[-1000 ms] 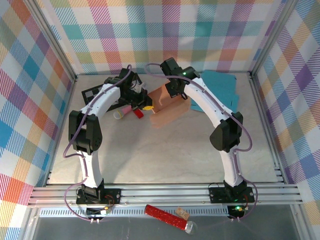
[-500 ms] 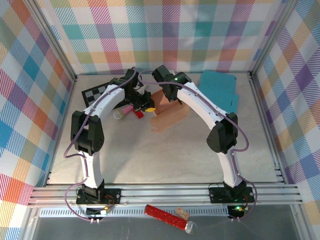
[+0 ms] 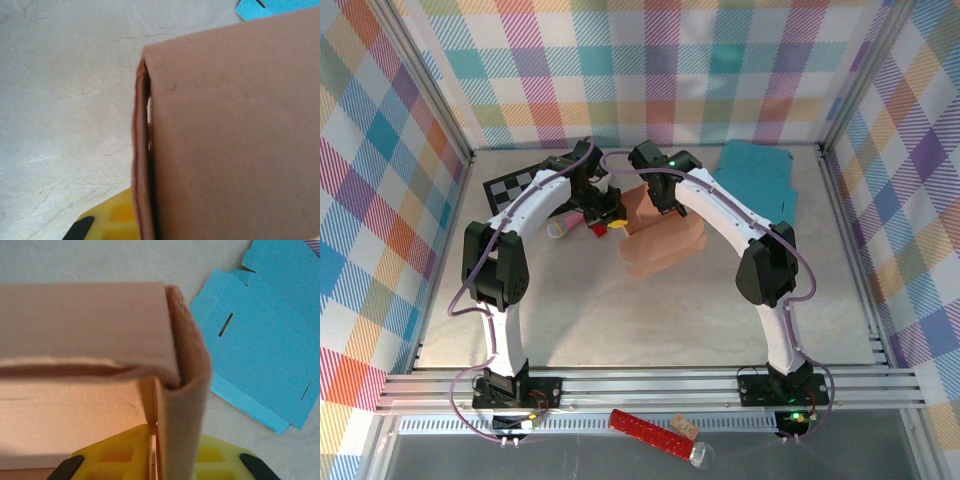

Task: Fold the paper box

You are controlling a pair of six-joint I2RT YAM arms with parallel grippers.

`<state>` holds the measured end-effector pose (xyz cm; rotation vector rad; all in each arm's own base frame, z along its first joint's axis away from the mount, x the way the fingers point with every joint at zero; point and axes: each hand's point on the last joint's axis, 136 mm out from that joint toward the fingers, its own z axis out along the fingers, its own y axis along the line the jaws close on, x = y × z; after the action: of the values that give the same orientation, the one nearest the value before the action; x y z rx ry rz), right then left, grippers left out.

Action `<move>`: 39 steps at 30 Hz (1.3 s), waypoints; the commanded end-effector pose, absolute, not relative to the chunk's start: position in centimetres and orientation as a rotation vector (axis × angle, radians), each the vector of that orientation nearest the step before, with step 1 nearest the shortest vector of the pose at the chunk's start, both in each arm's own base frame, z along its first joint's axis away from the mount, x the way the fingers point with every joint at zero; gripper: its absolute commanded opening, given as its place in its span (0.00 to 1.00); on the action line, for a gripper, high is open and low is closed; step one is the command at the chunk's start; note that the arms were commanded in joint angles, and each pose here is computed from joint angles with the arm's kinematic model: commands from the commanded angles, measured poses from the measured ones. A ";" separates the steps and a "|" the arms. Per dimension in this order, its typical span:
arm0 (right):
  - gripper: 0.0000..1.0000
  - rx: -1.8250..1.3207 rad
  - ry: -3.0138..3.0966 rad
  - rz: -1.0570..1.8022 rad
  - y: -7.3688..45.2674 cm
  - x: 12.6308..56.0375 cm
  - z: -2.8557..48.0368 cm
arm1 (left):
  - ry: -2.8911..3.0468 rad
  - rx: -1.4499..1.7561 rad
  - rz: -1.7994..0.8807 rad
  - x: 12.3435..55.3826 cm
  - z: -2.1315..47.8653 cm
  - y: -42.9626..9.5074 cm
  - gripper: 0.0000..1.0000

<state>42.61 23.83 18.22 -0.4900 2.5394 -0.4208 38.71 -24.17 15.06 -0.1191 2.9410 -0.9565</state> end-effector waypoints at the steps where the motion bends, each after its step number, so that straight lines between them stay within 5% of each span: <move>1: 0.16 -0.470 2.556 -0.425 23.0 41.5 19.2 | 2.891 -0.109 -0.993 38.8 16.9 -24.6 0.00; 5: 0.00 -0.451 2.531 -0.500 22.1 41.8 19.3 | 2.894 -0.101 -1.002 38.7 17.0 -24.7 0.00; 18: 0.00 -0.425 2.603 -0.513 23.0 40.1 16.9 | 2.937 -0.139 -0.892 38.2 15.9 -24.4 0.00; 39: 0.00 -0.195 2.749 -0.401 22.0 33.0 8.6 | 2.936 -0.239 -0.567 35.6 6.0 -23.2 0.06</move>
<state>34.28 23.11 7.67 -0.2328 2.7310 -0.3824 33.31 -23.72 5.46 -0.1728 3.0592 -0.6335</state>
